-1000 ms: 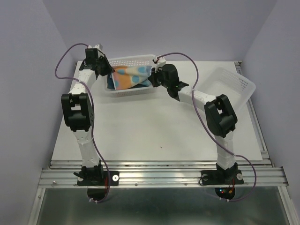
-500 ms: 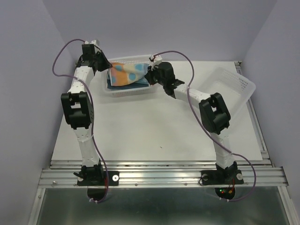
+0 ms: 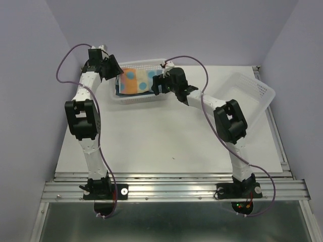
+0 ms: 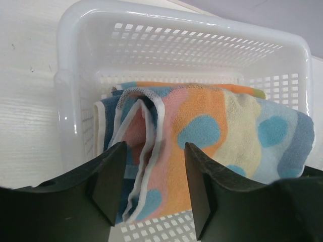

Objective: Fold and stack the towels
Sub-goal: Neatly place the folded towel into the bin

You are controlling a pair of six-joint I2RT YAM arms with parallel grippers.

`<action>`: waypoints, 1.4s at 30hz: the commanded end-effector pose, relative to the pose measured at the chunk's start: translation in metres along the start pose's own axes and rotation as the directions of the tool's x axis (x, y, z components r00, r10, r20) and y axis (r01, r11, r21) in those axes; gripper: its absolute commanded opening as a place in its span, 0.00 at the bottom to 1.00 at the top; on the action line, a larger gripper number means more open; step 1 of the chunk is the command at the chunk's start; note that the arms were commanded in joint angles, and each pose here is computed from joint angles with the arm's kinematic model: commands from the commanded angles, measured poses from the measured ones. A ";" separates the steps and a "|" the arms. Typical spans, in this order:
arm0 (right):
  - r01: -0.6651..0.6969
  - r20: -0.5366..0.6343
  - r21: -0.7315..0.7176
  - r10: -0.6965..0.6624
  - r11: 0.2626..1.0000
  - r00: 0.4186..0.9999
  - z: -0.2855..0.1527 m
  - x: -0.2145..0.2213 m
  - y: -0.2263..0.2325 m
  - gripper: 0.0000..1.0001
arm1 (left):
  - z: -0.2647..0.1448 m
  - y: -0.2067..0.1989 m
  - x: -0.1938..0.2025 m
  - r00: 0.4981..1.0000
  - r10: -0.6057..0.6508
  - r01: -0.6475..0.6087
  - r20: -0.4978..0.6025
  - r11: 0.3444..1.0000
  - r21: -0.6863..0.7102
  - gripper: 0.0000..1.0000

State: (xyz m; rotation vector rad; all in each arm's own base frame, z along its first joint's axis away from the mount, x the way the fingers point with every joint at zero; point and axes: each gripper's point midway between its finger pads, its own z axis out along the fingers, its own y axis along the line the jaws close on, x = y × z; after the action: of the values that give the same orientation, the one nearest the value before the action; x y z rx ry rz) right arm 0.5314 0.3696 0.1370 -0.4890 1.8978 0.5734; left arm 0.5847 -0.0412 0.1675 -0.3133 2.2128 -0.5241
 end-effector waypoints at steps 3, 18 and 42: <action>-0.018 0.198 -0.042 0.026 0.999 0.980 -0.057 -0.107 0.024 1.00 | -0.049 -0.031 -0.025 0.991 0.073 -0.074 0.111 0.997 0.010 0.63; -0.176 0.312 -0.105 0.200 0.979 0.929 -0.230 -0.088 0.045 1.00 | 0.008 0.005 0.001 0.997 0.075 -0.073 0.010 0.991 -0.113 0.51; -0.263 0.313 0.059 0.232 0.963 0.921 -0.289 -0.039 0.015 1.00 | -0.017 0.020 -0.019 0.996 0.036 -0.012 0.087 0.965 -0.264 0.16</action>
State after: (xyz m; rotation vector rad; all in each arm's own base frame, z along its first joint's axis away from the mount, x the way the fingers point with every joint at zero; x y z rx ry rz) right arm 0.3223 0.2165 0.2833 -0.1079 1.6718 0.7028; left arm 0.5803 -0.0209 0.1185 -0.4568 2.3095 -0.2065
